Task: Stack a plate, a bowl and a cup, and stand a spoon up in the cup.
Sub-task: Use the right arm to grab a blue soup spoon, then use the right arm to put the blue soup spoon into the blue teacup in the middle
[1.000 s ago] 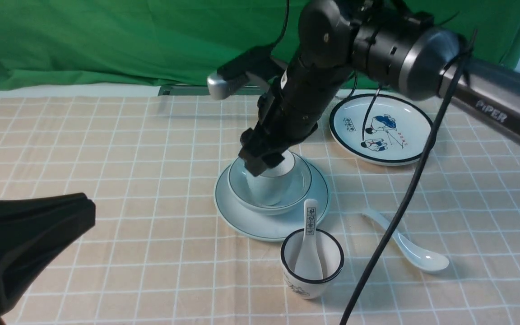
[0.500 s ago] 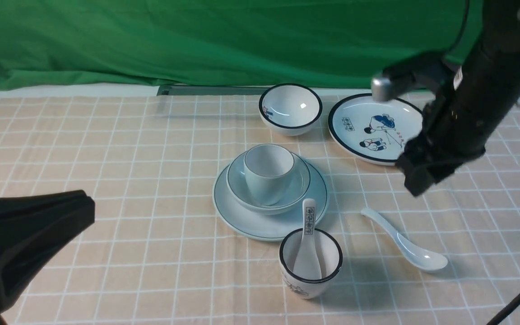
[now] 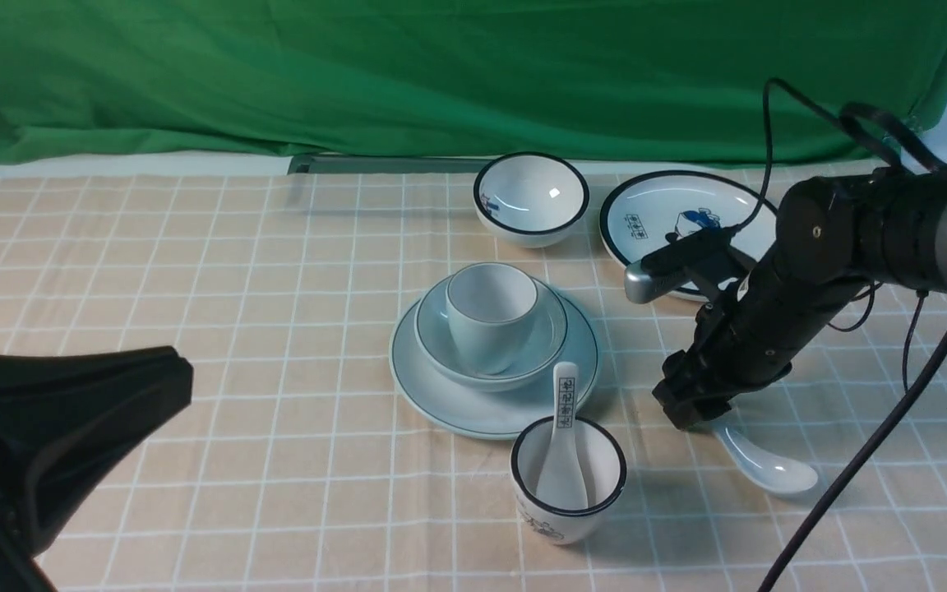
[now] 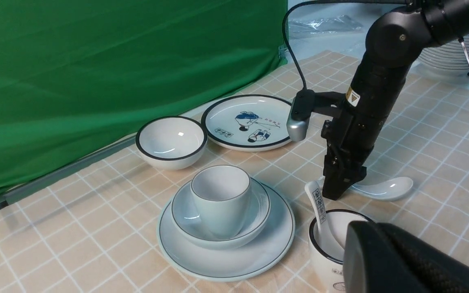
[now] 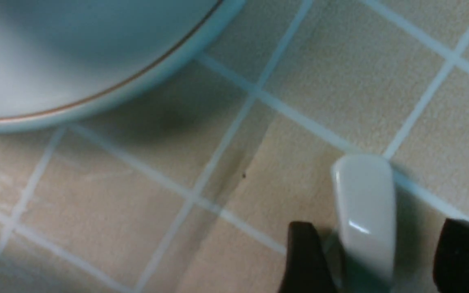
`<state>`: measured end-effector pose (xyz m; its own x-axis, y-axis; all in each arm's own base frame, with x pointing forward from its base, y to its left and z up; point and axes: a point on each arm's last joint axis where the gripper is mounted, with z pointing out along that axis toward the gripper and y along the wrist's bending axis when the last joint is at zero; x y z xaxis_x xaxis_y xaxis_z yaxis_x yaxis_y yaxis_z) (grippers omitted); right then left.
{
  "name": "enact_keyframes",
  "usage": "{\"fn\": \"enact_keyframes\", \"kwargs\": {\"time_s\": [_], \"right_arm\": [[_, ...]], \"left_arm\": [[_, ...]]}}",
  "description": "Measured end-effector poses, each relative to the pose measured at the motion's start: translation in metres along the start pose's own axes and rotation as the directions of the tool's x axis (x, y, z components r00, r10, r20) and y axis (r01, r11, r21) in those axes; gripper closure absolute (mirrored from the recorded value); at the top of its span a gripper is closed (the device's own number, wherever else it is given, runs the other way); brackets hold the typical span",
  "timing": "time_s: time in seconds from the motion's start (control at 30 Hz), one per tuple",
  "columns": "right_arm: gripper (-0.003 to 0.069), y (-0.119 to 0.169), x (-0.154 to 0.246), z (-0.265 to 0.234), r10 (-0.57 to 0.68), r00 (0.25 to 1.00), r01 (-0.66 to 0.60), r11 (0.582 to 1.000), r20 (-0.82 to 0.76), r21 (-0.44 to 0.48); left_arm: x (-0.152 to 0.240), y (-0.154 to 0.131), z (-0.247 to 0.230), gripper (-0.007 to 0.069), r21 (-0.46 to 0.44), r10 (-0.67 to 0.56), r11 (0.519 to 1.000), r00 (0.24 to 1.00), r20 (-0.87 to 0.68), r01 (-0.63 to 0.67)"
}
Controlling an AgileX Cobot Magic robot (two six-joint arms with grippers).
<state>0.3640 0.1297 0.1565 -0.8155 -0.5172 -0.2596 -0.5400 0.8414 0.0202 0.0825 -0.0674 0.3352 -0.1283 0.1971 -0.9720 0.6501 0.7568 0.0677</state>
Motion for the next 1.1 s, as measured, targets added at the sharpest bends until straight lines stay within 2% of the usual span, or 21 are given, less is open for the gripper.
{"fn": "enact_keyframes", "kwargs": {"time_s": [0.1, 0.17, 0.2, 0.27, 0.33, 0.5, 0.63, 0.7, 0.73, 0.83, 0.93, 1.07, 1.1], "right_arm": [[0.0228, -0.001, -0.002, 0.002, -0.002, 1.000, 0.002, 1.000, 0.005, 0.002], [0.0296, -0.001, -0.003, 0.003, -0.007, 1.000, 0.007, 1.000, 0.004, 0.006], [0.0303, -0.002, -0.003, 0.003, -0.009, 1.000, 0.009, 1.000, 0.004, 0.007], [0.0421, -0.002, -0.003, 0.002, -0.013, 1.000, 0.013, 1.000, -0.006, 0.006], [0.0483, -0.001, -0.002, 0.001, -0.010, 1.000, 0.010, 1.000, -0.018, -0.002], [0.0477, 0.004, 0.003, -0.022, -0.010, 0.999, 0.009, 1.000, -0.035, -0.016], [0.0477, 0.011, -0.001, -0.082, 0.039, 0.989, -0.038, 0.999, 0.144, -0.013], [0.0477, 0.017, -0.004, -0.106, 0.083, 0.952, -0.071, 0.996, 0.293, -0.049], [0.0477, 0.024, -0.007, -0.118, 0.102, 0.905, -0.076, 0.994, 0.413, -0.079], [0.0477, 0.043, -0.013, -0.127, 0.118, 0.805, -0.064, 0.992, 0.581, -0.113], [0.0477, 0.074, -0.025, -0.119, 0.079, 0.667, -0.063, 0.997, 0.741, -0.049], [0.0477, 0.114, -0.040, -0.105, -0.067, 0.566, 0.007, 0.997, 0.821, 0.077], [0.0477, 0.118, -0.041, -0.105, -0.083, 0.558, 0.022, 0.996, 0.825, 0.085]], "left_arm": [[0.000, 0.000, 0.001, 0.0624, 0.000, 0.000, 1.000, 1.000, -0.005, 0.000], [0.000, 0.000, 0.002, 0.0624, 0.001, 0.000, 1.000, 1.000, -0.008, 0.000], [0.000, 0.000, 0.002, 0.0624, 0.001, 0.000, 1.000, 1.000, -0.008, 0.000], [0.000, 0.000, 0.002, 0.0624, 0.001, 0.000, 1.000, 1.000, -0.008, 0.000], [0.000, 0.000, 0.002, 0.0624, 0.001, 0.000, 1.000, 1.000, -0.008, 0.000], [0.001, 0.000, 0.002, 0.0624, 0.001, 0.000, 1.000, 1.000, -0.009, 0.000], [0.001, 0.000, 0.002, 0.0624, 0.000, 0.005, 1.000, 1.000, -0.010, -0.005], [0.001, 0.000, 0.002, 0.0624, 0.000, 0.006, 1.000, 1.000, -0.010, -0.006], [0.001, 0.000, 0.002, 0.0624, 0.000, 0.006, 1.000, 1.000, -0.010, -0.006], [0.001, 0.000, 0.002, 0.0624, 0.000, 0.006, 1.000, 1.000, -0.010, -0.006], [0.001, 0.000, 0.002, 0.0624, 0.000, 0.006, 1.000, 1.000, -0.010, -0.006], [0.001, 0.000, 0.002, 0.0624, 0.000, 0.006, 1.000, 1.000, -0.010, -0.006], [0.001, 0.000, 0.002, 0.0624, 0.000, 0.006, 1.000, 1.000, -0.010, -0.006]]}}
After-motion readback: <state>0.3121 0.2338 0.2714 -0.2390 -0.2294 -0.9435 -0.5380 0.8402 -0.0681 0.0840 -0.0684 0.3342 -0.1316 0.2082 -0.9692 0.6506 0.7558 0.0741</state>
